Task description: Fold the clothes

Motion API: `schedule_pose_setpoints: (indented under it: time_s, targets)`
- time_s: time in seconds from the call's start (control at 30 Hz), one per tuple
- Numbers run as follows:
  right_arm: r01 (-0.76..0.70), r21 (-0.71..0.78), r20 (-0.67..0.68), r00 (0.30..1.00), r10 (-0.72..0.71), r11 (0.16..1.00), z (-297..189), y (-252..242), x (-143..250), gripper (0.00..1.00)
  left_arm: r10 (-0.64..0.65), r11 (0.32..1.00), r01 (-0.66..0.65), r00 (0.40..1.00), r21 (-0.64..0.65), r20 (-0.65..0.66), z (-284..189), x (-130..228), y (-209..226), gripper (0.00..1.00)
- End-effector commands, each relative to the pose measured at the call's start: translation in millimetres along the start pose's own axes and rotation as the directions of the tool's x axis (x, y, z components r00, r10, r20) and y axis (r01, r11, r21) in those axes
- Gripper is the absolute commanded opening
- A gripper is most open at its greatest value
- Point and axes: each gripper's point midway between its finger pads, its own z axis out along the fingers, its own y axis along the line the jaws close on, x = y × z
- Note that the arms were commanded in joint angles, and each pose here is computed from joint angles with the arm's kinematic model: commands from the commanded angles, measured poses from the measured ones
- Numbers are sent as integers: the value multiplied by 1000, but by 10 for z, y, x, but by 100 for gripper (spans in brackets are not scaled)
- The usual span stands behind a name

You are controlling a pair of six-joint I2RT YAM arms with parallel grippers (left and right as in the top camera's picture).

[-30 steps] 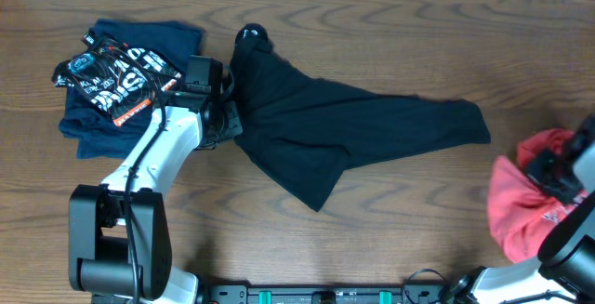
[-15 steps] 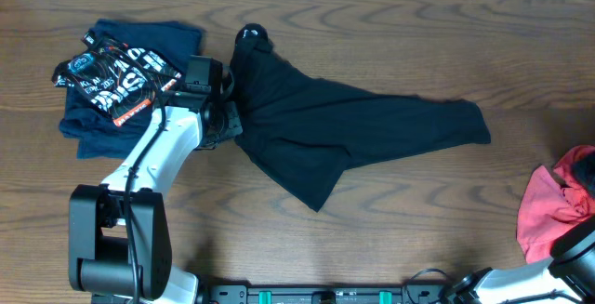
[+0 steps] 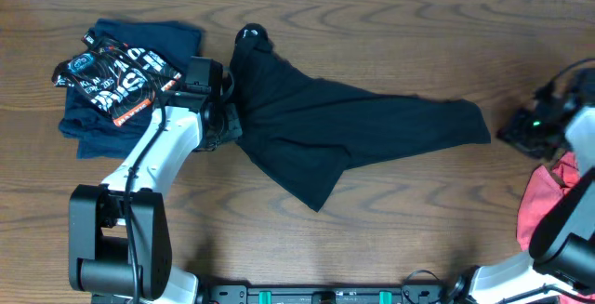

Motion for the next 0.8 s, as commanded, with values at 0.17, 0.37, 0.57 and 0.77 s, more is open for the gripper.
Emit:
schedule_pose_setpoints:
  time_s: [0.17, 0.37, 0.57, 0.77]
  targets:
    - [-15, -5, -18, 1000, 15, 1000, 466, 191, 343, 47, 2, 1000, -2, 1000, -17, -3, -23, 4, 33, 38]
    - [-45, -29, 60, 997, 47, 999, 599, 263, 283, 46, 2, 1000, -2, 1000, -7, -14, -23, 28, 17, 40]
    - [-94, -48, 104, 990, 99, 994, 624, 306, 197, 34, 1, 1000, -1, 999, 26, -35, -25, 68, -37, 49]
    - [-92, -40, 107, 990, 96, 995, 625, 300, 194, 1, -3, 1000, 3, 997, 6, -81, -30, 181, 10, 50]
